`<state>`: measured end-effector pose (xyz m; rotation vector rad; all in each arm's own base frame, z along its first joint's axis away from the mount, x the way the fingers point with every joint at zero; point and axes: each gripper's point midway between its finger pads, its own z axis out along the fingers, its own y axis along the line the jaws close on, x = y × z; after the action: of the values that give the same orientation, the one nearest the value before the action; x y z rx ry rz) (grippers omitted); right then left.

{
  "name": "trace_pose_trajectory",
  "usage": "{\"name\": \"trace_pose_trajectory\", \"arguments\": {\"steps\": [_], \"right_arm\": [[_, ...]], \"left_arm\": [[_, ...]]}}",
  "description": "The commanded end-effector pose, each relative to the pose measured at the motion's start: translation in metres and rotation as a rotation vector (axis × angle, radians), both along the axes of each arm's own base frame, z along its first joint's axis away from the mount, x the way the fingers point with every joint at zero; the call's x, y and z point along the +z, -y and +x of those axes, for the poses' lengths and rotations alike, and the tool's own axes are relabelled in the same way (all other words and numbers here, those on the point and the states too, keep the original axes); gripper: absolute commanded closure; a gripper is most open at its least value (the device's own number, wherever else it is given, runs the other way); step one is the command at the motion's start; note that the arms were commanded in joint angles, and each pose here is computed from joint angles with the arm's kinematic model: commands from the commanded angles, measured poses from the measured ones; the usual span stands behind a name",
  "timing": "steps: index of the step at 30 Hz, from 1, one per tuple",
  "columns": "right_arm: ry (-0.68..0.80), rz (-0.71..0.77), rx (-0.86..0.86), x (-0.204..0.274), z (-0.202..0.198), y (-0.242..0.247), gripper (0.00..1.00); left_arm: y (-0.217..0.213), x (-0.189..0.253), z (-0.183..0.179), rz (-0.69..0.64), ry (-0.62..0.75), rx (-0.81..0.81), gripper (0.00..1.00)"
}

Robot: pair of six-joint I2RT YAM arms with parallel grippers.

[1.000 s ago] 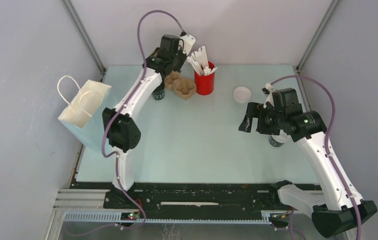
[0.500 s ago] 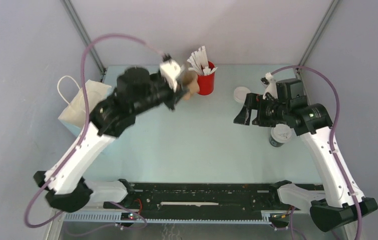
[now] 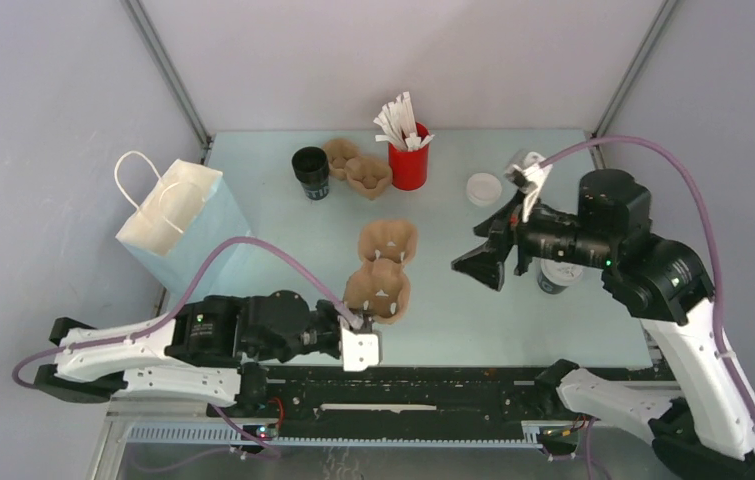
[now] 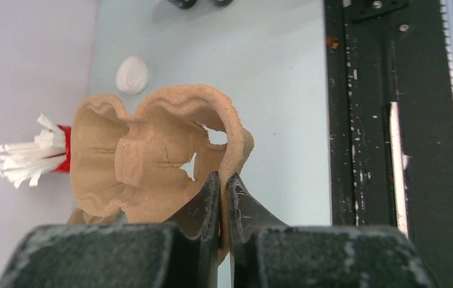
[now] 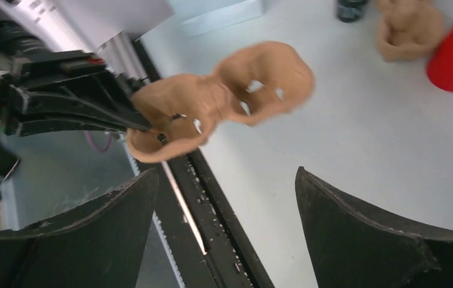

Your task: Pack the takeout coffee

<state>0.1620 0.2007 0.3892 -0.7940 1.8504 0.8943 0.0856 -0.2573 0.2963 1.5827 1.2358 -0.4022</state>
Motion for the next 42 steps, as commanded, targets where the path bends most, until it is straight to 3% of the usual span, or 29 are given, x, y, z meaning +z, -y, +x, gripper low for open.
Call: {"name": "trace_pose_trajectory", "arguments": {"steps": [1, 5, 11, 20, 24, 27, 31, 36, 42], "right_arm": [[0.041, -0.083, 0.127, -0.007, 0.0, -0.046, 0.05], [0.022, -0.194, 0.205, -0.025, -0.017, -0.076, 0.02], [-0.105, -0.382, 0.217, -0.061, -0.017, -0.09, 0.08], [-0.134, -0.448, 0.285, -0.079, -0.02, -0.103, 0.13], [-0.31, -0.318, -0.001, -0.069, 0.02, -0.085, 0.13], [-0.378, -0.21, -0.007, -0.052, 0.031, -0.082, 0.13], [-0.321, -0.256, 0.067, -0.063, 0.044, -0.08, 0.15], [-0.487, -0.151, 0.197, -0.076, 0.065, -0.085, 0.37], [-0.645, -0.103, 0.358, -0.098, 0.059, -0.097, 0.36]], "left_arm": [[0.004, -0.005, -0.01, 0.024, 0.083, -0.057, 1.0], [0.005, -0.006, -0.02, 0.042, 0.061, -0.105, 1.0], [0.006, -0.008, -0.024, 0.08, 0.059, -0.139, 1.0], [0.006, -0.013, -0.026, 0.094, 0.044, -0.138, 1.0], [0.005, -0.013, -0.027, 0.096, 0.044, -0.144, 1.0], [0.004, -0.017, -0.03, 0.11, 0.04, -0.164, 1.0], [0.002, -0.017, -0.037, 0.117, 0.03, -0.199, 1.0], [-0.004, -0.017, -0.043, 0.139, 0.033, -0.245, 1.0], [-0.011, -0.016, -0.048, 0.167, 0.039, -0.289, 1.0]]}}
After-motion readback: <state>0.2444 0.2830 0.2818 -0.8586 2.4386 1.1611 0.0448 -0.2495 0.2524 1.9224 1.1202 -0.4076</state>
